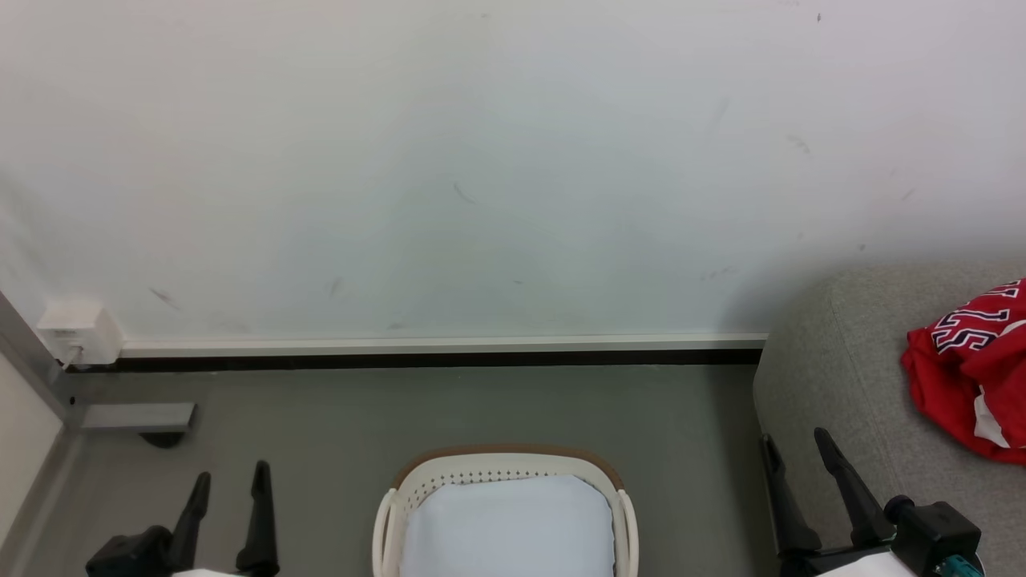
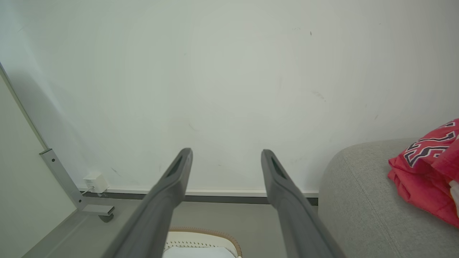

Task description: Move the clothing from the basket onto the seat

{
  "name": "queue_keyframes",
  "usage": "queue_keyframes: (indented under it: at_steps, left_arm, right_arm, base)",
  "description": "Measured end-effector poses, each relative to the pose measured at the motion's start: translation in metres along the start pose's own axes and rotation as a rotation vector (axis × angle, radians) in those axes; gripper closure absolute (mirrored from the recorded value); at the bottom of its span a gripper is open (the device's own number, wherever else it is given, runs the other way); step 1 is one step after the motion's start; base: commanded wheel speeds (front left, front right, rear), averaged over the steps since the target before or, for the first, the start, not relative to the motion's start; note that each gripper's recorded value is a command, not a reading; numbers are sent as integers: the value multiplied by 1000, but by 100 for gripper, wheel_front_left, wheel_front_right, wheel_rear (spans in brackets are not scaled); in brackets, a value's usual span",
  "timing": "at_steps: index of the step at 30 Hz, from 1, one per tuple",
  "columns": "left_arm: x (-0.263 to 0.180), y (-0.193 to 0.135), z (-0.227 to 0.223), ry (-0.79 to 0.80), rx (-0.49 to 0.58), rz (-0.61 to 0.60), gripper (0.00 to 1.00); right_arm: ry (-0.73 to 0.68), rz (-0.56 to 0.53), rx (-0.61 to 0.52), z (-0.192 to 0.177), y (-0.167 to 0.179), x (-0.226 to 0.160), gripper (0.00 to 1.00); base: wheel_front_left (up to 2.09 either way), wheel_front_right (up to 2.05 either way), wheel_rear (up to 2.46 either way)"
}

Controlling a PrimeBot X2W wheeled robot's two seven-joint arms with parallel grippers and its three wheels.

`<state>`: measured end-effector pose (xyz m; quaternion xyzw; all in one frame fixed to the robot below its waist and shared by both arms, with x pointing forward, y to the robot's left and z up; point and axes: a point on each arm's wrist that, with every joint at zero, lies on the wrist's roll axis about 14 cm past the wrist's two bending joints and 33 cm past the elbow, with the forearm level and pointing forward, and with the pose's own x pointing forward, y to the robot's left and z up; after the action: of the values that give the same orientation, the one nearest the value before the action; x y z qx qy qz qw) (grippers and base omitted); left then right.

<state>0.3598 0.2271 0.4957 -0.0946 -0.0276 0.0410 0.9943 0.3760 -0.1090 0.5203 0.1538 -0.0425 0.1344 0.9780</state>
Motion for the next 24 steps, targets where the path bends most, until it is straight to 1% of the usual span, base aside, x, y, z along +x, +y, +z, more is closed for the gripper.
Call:
queue_keyframes:
  at_steps: [19, 20, 24]
  left_arm:
    - [2, -10, -11, 32, -10, -27, 0]
    - [2, -10, -12, 36, -11, -29, 100]
    - [-8, -10, -31, 93, -24, -18, 100]
  right_arm:
    - [-3, 4, 18, 0, 4, -1, 0]
    - [-1, 2, 18, -1, 3, -1, 100]
    - [53, -14, 31, -18, 1, -9, 100]
  base:
    - [0, 0, 0]
    - [0, 0, 0]
    - [0, 0, 0]
